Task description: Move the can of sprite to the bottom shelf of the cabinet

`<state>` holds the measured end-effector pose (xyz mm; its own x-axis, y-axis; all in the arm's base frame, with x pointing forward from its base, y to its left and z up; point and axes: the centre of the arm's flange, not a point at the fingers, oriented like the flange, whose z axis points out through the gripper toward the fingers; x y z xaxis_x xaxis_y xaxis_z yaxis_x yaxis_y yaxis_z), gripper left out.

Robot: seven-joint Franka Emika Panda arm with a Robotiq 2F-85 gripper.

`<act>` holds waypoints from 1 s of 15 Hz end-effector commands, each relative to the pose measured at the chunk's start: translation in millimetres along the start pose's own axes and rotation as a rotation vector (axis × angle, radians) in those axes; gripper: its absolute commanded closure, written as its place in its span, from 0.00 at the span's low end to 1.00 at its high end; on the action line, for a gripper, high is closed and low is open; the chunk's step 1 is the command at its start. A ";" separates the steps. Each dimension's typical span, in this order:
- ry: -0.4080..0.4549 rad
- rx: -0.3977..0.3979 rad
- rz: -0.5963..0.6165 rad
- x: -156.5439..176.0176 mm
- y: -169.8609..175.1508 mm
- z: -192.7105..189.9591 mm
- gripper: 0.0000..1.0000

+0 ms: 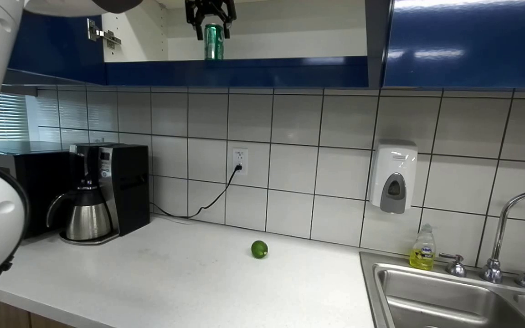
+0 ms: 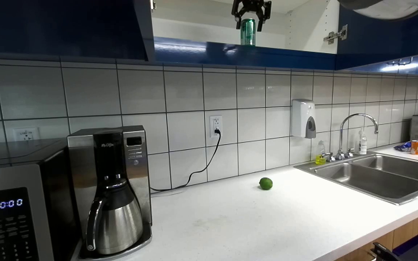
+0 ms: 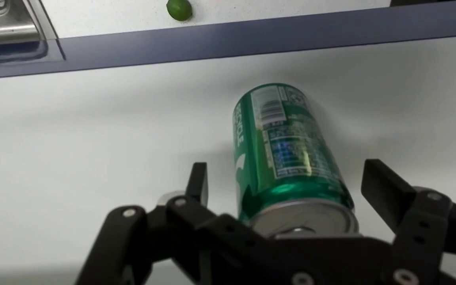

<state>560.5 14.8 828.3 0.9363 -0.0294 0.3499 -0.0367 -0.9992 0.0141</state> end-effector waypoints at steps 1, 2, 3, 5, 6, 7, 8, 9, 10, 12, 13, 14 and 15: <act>-0.012 -0.001 -0.010 -2.3 4.6 -11.8 0.00; -0.013 0.003 -0.013 -5.6 5.8 -11.1 0.00; -0.014 0.008 -0.017 -9.4 7.4 -10.9 0.00; -0.003 0.013 -0.029 -20.8 11.5 -10.5 0.00; -0.006 0.020 -0.037 -25.2 13.9 -11.4 0.00; 0.002 0.019 -0.039 -31.5 16.4 -11.6 0.00; 0.008 0.017 -0.042 -36.4 18.8 -12.1 0.00; 0.006 0.021 -0.051 -41.2 22.0 -11.9 0.00; 0.003 0.024 -0.058 -43.8 24.3 -11.6 0.00; -0.006 0.031 -0.075 -50.8 29.6 -8.6 0.00; -0.009 0.033 -0.084 -53.3 31.8 -6.2 0.00; -0.018 0.034 -0.095 -56.1 33.9 -3.5 0.00; -0.026 0.035 -0.108 -58.8 36.1 0.1 0.00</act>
<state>536.0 -8.3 842.9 0.9375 0.0320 0.3464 0.0276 -0.9995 0.0175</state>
